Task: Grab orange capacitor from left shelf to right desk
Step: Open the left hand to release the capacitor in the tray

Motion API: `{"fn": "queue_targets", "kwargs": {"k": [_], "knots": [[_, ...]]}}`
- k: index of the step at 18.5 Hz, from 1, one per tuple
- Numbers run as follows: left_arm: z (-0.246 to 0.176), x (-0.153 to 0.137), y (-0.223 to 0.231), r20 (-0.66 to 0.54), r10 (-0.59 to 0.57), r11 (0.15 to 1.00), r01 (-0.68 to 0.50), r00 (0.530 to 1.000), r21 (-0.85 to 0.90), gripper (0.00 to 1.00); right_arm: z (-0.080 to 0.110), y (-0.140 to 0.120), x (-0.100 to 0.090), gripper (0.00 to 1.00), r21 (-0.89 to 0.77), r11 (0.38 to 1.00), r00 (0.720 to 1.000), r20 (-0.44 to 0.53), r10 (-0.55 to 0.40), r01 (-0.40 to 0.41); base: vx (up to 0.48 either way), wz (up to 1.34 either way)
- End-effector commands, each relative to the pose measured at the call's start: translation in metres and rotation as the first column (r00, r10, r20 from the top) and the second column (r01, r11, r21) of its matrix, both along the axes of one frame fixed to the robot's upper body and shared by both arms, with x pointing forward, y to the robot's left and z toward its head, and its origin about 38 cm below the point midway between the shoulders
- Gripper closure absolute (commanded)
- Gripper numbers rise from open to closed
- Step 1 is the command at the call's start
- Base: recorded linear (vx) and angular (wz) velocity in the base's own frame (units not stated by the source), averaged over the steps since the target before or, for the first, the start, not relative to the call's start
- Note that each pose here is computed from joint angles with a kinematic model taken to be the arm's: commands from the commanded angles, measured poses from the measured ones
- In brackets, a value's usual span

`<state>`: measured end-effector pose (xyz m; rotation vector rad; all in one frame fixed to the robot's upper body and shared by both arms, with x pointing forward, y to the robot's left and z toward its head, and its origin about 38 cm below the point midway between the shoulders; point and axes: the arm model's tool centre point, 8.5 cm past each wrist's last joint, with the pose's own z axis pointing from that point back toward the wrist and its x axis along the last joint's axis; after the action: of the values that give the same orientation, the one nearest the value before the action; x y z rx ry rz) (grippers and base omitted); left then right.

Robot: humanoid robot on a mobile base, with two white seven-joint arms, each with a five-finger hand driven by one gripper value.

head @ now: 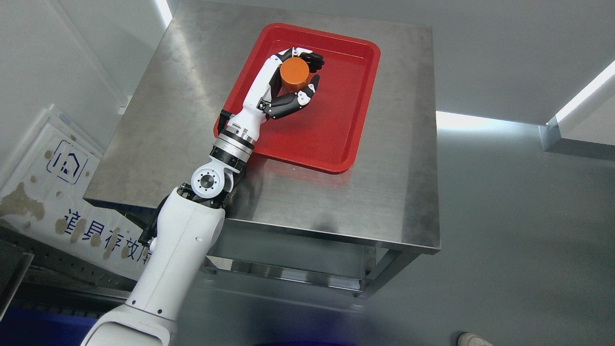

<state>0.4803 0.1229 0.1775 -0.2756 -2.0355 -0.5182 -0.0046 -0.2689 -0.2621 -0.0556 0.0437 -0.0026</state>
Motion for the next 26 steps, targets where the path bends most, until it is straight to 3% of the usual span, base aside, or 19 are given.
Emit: {"fn": "queue_targets", "kwargs": {"k": [1,4,10,17,19,22,26], "knots": [[-0.023,0.014,0.01,-0.077,0.028,0.998,-0.024,0.997,0.05,0.16,0.0,-0.011,0.013,0.0,-0.017,1.0,0.999,0.037,-0.007,0.008,-0.04,0.0],[-0.01,0.012,0.015,-0.037,0.036,0.999,-0.035,0.999,0.024,0.01,0.0,-0.011,0.013,0.0,-0.017,1.0,0.999,0.037,-0.007,0.008,-0.039,0.0],[0.013,-0.013,0.063,0.051,0.15,0.985,-0.145,0.987,-0.093,0.0,0.0,-0.011,0.013,0.0,-0.017,1.0,0.999,0.037,-0.007,0.008,-0.011,0.0],[0.039,-0.054,0.155,0.042,0.409,0.897,-0.392,0.912,-0.204,0.0,0.0,-0.011,0.013,0.0,-0.017,1.0,0.999,0.037,-0.007,0.008,-0.003,-0.14],[0.028,-0.065,0.165,-0.007,0.461,0.867,-0.451,0.888,-0.212,0.0,0.0,-0.011,0.013,0.0,-0.017,1.0,0.999,0.037,-0.007,0.008,0.056,-0.23],[-0.002,-0.088,0.161,-0.052,0.458,0.869,-0.459,0.888,-0.183,0.0,0.0,-0.011,0.013,0.0,-0.017,1.0,0.999,0.037,-0.007,0.008,0.07,-0.22],[0.002,-0.098,0.18,0.005,0.507,0.843,-0.495,0.862,-0.208,0.0,0.0,-0.011,0.013,0.0,-0.017,1.0,0.999,0.037,-0.007,0.008,0.053,-0.16]]}}
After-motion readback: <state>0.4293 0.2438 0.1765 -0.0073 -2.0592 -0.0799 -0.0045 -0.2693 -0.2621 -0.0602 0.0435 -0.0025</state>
